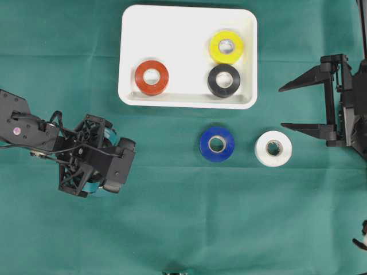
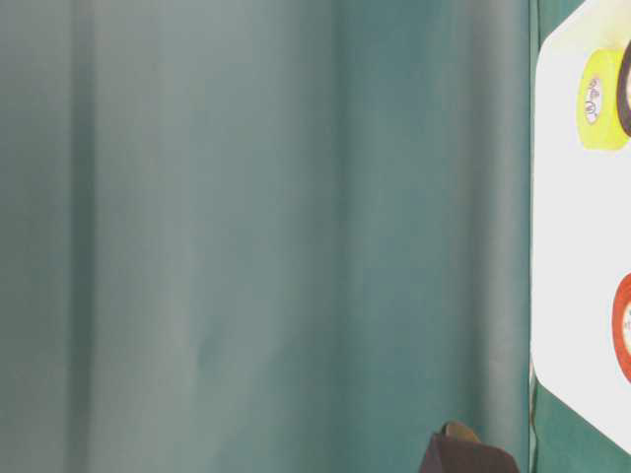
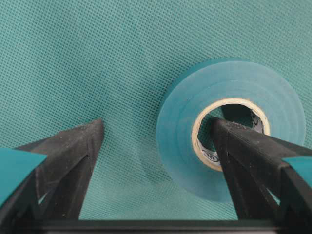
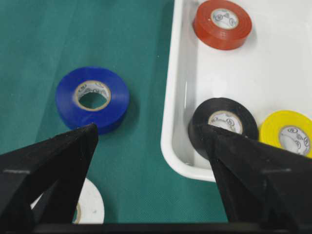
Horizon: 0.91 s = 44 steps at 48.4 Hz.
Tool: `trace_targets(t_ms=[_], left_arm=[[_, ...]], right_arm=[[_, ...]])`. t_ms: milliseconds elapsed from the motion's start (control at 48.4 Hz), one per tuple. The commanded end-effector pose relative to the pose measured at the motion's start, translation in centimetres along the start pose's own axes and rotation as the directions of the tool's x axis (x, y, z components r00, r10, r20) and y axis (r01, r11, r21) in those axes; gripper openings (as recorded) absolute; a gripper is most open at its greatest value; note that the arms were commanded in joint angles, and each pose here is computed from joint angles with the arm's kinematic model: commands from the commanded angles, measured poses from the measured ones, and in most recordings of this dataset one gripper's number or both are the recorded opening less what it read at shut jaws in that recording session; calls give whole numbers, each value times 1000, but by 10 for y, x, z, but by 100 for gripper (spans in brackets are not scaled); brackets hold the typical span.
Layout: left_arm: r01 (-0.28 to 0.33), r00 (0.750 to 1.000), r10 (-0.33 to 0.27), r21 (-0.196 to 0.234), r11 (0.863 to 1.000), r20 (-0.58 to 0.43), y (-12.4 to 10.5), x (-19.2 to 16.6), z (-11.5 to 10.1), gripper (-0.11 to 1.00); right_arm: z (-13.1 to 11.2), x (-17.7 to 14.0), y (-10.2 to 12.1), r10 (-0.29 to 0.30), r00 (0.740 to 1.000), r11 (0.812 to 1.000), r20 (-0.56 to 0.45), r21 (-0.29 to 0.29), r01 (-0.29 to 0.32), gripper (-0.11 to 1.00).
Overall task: Put the tape alternately from left to right into the white case.
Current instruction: 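Close the left gripper on the teal roll's rim and lift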
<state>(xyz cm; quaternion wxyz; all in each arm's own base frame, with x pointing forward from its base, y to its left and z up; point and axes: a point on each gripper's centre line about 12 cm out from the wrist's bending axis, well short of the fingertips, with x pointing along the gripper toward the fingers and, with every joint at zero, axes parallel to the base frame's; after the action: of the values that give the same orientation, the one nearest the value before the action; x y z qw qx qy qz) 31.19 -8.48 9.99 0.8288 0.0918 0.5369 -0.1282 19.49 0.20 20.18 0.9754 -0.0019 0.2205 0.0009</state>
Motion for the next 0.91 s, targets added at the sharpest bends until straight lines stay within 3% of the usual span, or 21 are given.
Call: trace_targets(t_ms=[0,62,124,352,600,889], left_arm=[[-1,1000,1,7,1000,26,-1,-5,6,96],[-2,1000,2,6,1000,28,0,-6,6,93],[-1,1000,1,3,1000,31,-1,-7,8,83],[-3,998,3,3,1000,69,0,-16,16,23],[-2,996,2,1,1000,87,0,-26,22,23],[-6,977,4,5,1000,212,0,-82,57,22]], right_arm=[[5,0,0,4,1000,1000,16,0,-4,59],[4,0,0,4,1000,1000,15,2,-4,59],[2,0,1,6,1000,1000,11,1,-6,59],[3,0,1,11,1000,1000,23,1,-11,59],[3,0,1,11,1000,1000,23,-1,-11,59],[2,0,1,11,1000,1000,24,1,-11,59]])
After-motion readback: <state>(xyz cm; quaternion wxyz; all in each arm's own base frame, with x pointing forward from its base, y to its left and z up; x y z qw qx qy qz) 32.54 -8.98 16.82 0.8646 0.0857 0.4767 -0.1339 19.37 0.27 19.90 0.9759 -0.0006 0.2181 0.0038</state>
